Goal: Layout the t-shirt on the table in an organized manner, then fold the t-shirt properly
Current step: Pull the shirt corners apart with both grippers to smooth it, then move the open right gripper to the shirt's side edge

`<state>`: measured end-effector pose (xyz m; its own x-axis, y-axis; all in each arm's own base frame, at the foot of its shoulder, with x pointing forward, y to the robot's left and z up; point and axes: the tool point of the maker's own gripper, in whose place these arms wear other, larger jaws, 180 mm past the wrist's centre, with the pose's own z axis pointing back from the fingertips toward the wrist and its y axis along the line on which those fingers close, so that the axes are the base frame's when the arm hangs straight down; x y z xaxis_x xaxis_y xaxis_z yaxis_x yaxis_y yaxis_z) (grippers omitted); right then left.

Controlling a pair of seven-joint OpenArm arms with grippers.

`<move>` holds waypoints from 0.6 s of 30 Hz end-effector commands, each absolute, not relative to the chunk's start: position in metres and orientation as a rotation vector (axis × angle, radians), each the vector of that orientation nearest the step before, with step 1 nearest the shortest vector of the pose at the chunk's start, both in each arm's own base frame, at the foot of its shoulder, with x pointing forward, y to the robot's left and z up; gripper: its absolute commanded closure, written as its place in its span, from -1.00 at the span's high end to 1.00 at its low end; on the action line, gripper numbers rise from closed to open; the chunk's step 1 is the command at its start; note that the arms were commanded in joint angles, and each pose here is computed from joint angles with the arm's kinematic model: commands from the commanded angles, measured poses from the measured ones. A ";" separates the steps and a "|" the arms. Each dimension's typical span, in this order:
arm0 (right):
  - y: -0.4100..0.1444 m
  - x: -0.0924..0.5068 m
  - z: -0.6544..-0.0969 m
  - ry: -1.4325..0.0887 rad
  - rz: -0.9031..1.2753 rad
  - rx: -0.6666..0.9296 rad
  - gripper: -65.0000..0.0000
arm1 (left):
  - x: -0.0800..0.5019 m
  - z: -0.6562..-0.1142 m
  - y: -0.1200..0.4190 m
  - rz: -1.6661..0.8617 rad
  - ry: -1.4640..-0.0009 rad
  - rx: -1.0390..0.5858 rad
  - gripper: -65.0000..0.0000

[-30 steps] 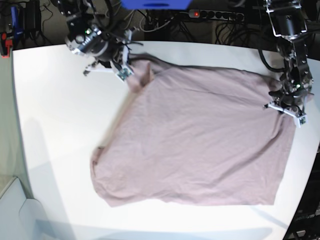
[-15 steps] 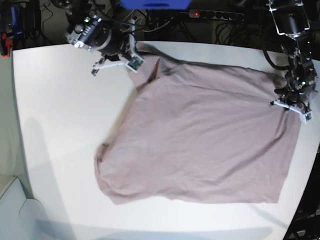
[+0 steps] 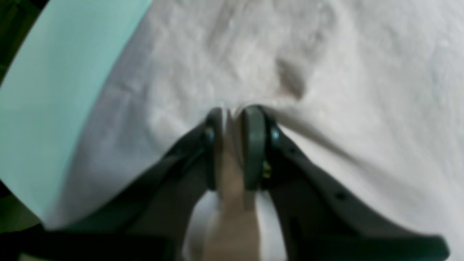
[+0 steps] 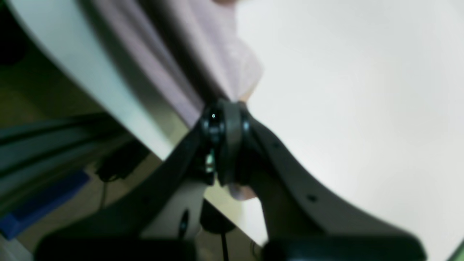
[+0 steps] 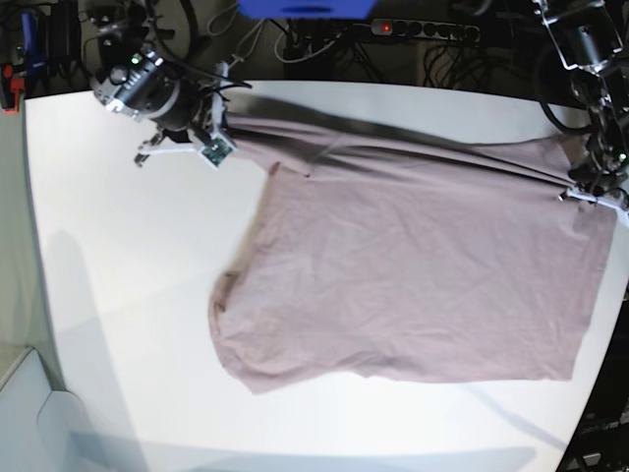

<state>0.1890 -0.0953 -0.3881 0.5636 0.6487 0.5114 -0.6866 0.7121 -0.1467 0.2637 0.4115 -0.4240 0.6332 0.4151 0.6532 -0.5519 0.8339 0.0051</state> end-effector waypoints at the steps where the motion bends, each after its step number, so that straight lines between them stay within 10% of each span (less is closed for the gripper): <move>1: -0.105 0.191 -0.385 -0.570 0.793 0.034 -1.00 | 0.272 -0.404 0.429 0.557 -0.747 0.264 -0.68; 11: -0.101 0.176 -0.393 -0.530 0.851 0.052 -0.22 | 0.273 -0.403 0.429 0.557 -0.749 0.263 -0.68; 18: -0.133 0.247 -0.360 -0.675 0.767 -0.073 -0.15 | 0.273 -0.404 0.428 0.558 -0.748 0.260 -0.68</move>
<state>0.2439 -0.1377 -0.3662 0.5439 0.6672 0.5088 -0.6165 0.7291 -0.2971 0.2627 0.4163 -0.4225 0.6290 0.4094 0.6609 -0.5599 0.8283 0.0198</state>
